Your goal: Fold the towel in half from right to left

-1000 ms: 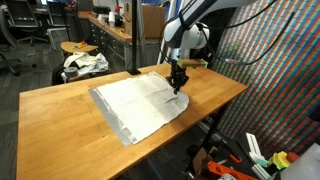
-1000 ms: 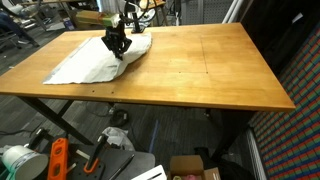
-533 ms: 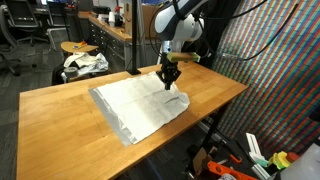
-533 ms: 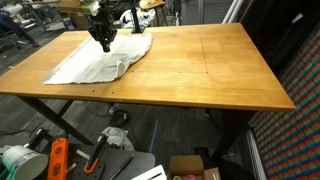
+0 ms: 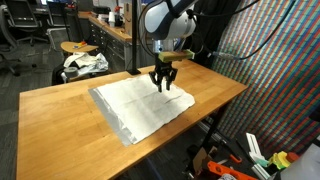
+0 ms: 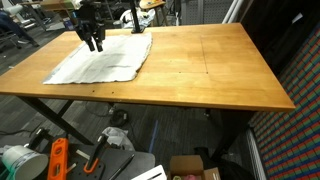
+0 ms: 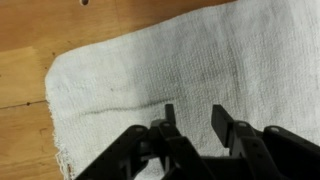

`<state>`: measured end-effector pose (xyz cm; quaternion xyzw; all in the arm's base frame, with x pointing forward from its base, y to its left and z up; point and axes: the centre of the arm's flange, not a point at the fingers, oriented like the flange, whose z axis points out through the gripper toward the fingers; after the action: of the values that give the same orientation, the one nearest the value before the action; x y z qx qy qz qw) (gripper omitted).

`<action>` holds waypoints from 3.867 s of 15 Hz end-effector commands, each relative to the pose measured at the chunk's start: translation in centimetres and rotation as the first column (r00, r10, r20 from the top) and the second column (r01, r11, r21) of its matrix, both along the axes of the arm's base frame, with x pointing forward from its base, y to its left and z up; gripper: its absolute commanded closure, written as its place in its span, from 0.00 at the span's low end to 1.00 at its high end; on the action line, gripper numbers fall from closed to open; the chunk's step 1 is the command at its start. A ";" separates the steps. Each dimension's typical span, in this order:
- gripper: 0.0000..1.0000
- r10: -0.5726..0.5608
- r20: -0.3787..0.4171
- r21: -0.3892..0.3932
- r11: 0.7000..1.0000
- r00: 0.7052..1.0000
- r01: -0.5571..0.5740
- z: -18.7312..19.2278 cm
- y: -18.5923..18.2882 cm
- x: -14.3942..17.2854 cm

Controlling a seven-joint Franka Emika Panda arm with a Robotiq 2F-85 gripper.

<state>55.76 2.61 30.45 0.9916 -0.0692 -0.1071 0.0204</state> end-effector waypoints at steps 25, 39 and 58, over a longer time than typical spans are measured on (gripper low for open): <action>0.00 0.014 -0.143 0.210 0.978 0.990 0.017 -3.8 -18.2 -1.6; 0.25 0.022 0.014 0.430 0.903 1.000 -0.026 -7.8 -20.7 -2.2; 0.87 0.090 0.038 0.365 0.926 0.995 -0.098 -6.1 -16.6 -1.0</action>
<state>54.63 -15.98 22.99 0.9771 -0.0025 -0.1216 -0.1743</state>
